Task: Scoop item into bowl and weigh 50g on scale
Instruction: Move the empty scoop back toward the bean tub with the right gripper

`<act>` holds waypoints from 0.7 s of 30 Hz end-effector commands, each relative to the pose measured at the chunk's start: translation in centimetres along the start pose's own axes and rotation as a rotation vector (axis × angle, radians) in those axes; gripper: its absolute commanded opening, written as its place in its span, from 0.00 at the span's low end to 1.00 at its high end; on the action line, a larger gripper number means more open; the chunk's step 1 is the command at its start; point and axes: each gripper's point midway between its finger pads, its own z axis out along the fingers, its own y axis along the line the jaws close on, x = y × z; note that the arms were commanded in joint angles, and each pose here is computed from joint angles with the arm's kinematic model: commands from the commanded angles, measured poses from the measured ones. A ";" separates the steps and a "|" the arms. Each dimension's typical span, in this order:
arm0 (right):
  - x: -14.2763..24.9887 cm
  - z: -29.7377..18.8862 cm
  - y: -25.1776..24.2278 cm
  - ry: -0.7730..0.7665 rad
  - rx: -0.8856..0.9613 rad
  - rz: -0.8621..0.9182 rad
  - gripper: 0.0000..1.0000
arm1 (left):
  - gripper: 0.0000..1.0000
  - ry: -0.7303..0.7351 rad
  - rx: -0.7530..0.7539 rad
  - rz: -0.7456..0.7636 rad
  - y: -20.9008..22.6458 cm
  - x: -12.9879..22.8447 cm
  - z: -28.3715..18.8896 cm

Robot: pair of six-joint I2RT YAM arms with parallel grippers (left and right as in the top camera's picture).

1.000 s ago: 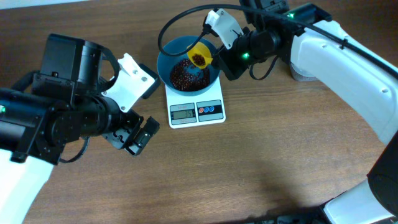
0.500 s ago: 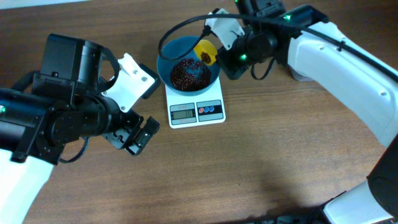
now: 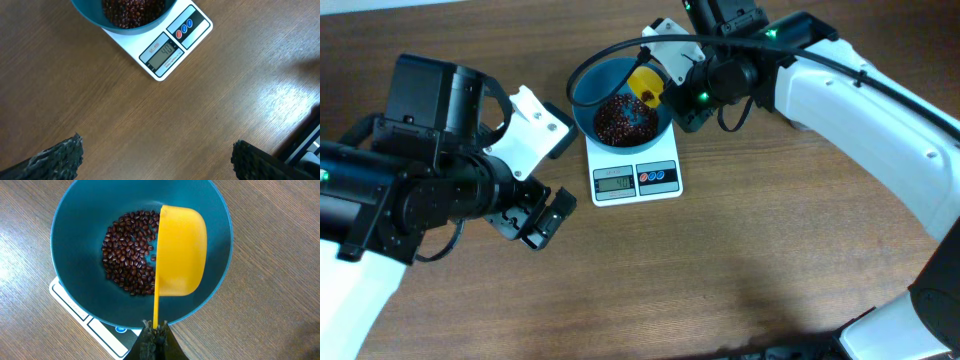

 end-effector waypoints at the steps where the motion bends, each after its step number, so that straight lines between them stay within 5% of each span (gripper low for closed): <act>1: -1.0 -1.4 0.1 -0.038 0.022 -0.010 0.04 | 0.99 -0.026 0.003 -0.012 0.0 -0.5 -0.5; 21: -2.6 -2.9 -1.0 -0.038 0.205 -0.064 0.04 | 0.99 -0.025 0.002 -0.012 0.0 -0.5 -0.5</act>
